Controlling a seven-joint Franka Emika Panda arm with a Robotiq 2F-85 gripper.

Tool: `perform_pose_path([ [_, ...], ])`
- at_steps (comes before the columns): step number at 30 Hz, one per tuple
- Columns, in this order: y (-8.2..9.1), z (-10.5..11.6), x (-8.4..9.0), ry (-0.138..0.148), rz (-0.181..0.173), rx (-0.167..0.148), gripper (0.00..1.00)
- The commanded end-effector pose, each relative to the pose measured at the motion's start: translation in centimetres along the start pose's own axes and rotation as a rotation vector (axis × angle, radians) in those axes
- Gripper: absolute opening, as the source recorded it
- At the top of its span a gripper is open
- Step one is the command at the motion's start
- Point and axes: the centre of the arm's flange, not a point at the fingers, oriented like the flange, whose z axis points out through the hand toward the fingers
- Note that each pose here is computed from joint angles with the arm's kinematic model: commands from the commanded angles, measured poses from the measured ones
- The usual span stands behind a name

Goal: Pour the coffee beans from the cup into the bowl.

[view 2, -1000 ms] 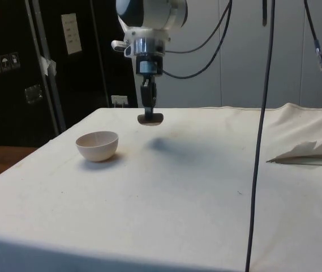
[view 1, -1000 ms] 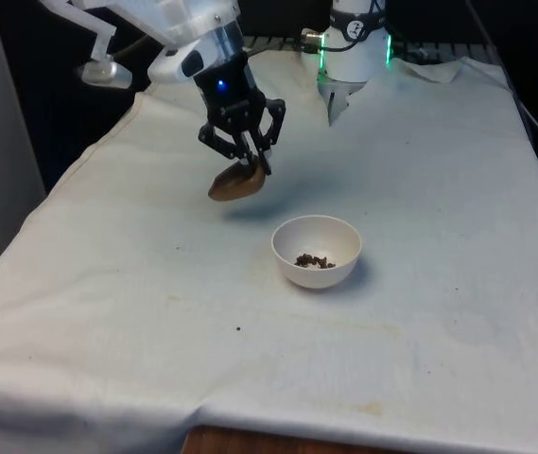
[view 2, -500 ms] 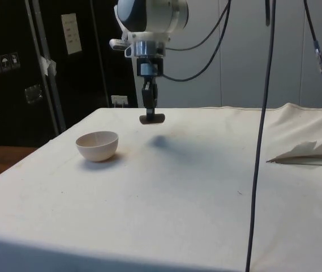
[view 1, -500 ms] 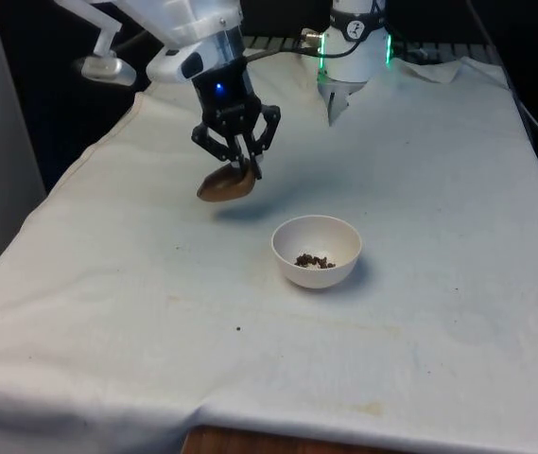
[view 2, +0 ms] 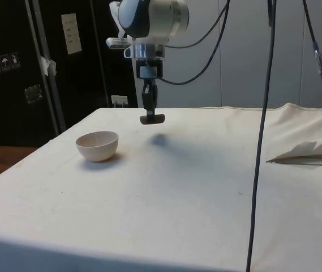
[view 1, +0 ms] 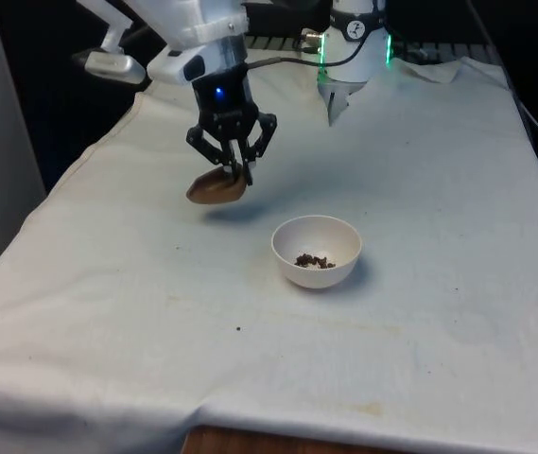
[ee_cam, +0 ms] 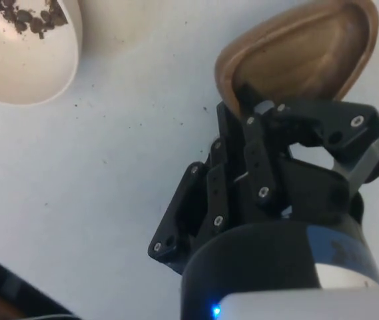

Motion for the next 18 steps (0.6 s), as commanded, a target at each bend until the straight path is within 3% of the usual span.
perform_pose_path([
  [1,-0.2,0.3,0.1,0.0,0.002,-0.023,0.01],
  [4,-0.5,0.7,0.2,0.005,0.001,-0.039,0.01],
  [5,-0.6,0.8,0.1,0.006,0.0,-0.026,0.01],
  [6,-0.8,1.1,0.2,0.008,0.003,-0.047,0.01],
  [13,-1.4,2.4,0.4,0.02,0.003,-0.077,0.01],
  [14,-1.3,2.2,0.4,0.021,0.001,-0.056,0.01],
  [15,-1.6,2.7,0.4,0.024,0.004,-0.085,0.01],
  [18,-1.7,3.2,0.4,0.029,0.005,-0.098,0.01],
])
